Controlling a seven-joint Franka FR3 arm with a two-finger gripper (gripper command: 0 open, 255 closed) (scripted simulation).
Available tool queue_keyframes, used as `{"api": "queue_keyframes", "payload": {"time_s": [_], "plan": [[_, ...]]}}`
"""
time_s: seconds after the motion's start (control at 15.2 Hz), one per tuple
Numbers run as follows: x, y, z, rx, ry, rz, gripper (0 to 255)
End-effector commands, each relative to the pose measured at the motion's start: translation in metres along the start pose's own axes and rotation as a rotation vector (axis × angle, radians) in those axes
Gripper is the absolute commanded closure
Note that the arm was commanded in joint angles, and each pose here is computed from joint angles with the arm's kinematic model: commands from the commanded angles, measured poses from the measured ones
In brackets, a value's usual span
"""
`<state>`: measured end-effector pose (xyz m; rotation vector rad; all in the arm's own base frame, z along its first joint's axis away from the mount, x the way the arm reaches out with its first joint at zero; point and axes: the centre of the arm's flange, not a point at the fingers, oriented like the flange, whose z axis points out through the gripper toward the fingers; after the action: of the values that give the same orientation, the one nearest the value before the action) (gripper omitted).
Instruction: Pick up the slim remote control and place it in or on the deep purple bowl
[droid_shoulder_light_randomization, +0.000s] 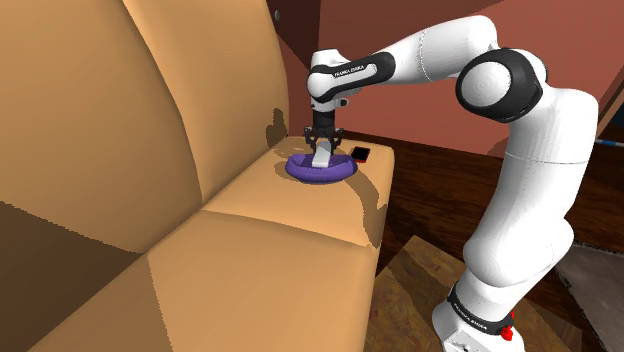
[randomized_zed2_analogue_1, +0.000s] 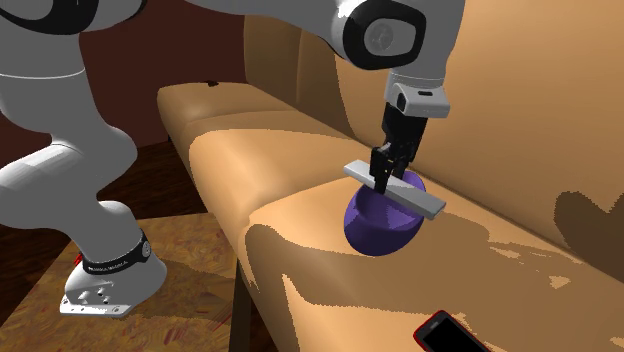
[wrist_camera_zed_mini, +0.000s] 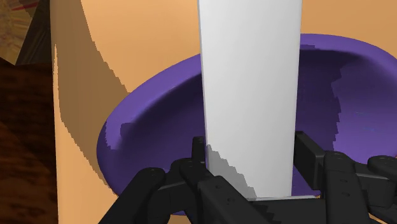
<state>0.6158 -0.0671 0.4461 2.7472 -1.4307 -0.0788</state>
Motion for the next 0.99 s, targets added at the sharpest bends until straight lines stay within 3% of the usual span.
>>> {"api": "queue_keyframes", "payload": {"time_s": [0.0, 0.07, 0.13, 0.46, 0.73, 0.92], "plan": [[0.000, 0.000, 0.000, 0.000, 0.000, 0.000, 255], [0.000, 0.000, 0.000, 0.000, 0.000, 0.000, 255], [0.000, 0.000, 0.000, 0.000, 0.000, 0.000, 0], [0.000, 0.000, 0.000, 0.000, 0.000, 0.000, 0], [0.000, 0.000, -0.050, 0.000, 0.000, 0.000, 0], [0.000, 0.000, -0.050, 0.000, 0.000, 0.000, 0]]}}
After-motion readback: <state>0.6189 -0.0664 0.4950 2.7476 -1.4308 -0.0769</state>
